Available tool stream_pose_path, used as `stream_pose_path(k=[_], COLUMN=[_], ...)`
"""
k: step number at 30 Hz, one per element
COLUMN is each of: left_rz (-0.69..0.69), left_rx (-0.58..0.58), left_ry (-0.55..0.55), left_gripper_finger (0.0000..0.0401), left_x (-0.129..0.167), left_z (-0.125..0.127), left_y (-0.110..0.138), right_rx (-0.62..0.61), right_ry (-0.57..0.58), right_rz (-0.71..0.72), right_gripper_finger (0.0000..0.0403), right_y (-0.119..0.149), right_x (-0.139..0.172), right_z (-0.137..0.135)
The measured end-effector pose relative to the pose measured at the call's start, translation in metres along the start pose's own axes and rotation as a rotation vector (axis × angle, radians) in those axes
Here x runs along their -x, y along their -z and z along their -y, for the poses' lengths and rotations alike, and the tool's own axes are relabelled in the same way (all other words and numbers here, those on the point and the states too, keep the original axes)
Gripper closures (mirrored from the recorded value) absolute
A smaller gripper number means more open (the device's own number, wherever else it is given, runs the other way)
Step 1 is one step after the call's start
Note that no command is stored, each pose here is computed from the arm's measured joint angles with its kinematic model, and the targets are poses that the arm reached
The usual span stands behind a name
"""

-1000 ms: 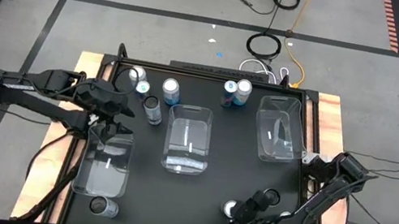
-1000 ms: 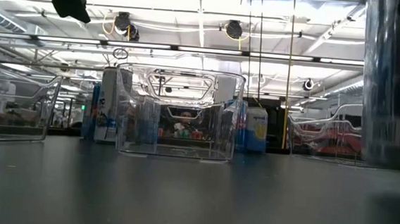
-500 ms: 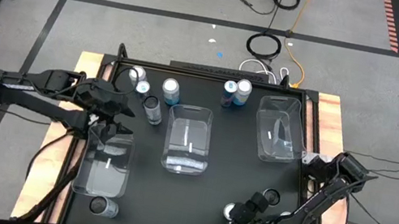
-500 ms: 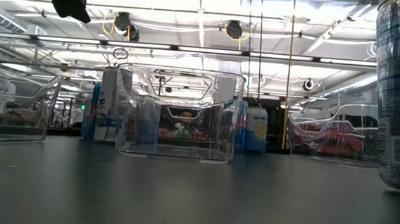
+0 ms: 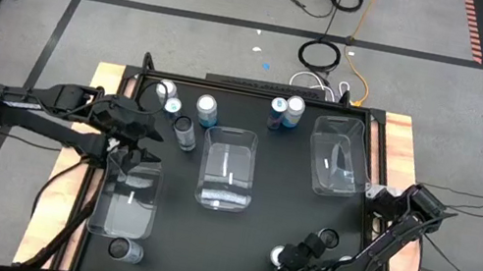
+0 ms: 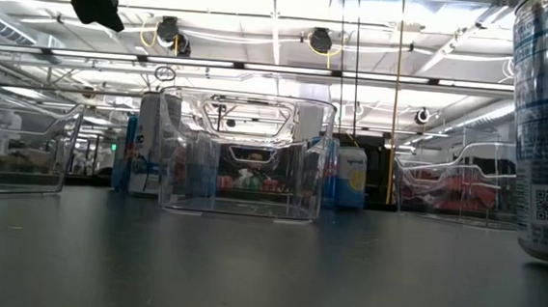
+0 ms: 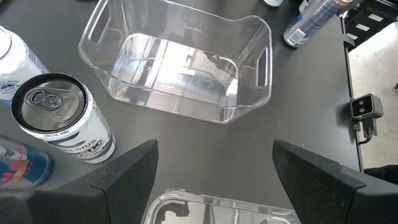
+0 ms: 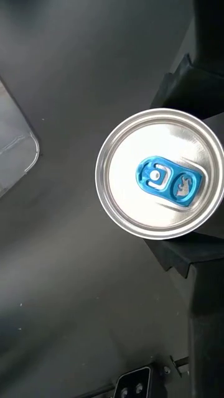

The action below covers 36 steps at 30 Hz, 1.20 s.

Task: Sort soda cans
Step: Move the bottom left blue soda can to the bottom right of the table, then move the left transparent bin to the left side of the middle transparent bin

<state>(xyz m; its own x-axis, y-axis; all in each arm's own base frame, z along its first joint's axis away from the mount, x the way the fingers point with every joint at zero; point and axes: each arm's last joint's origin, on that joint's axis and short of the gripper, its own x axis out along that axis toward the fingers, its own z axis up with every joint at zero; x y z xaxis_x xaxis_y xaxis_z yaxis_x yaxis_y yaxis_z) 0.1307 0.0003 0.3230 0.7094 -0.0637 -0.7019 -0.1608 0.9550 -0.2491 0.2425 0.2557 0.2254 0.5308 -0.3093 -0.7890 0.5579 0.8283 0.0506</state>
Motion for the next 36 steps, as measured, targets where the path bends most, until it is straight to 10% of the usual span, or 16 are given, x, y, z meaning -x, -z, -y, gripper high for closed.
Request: stream_pose_path(k=[14, 36], left_rz=[0.0, 0.01], left_rx=[0.0, 0.0], left_ry=[0.0, 0.002], left_gripper_finger=[0.0076, 0.0076], left_x=[0.0, 0.0], left_z=[0.0, 0.0], left_y=[0.0, -0.001], right_rx=[0.003, 0.135], right_ry=[-0.011, -0.1], right_rz=[-0.026, 0.001], right_gripper_finger=[0.0083, 0.008], right_y=[-0.001, -0.052], right_x=[0.002, 0.065], right_z=[-0.001, -0.015])
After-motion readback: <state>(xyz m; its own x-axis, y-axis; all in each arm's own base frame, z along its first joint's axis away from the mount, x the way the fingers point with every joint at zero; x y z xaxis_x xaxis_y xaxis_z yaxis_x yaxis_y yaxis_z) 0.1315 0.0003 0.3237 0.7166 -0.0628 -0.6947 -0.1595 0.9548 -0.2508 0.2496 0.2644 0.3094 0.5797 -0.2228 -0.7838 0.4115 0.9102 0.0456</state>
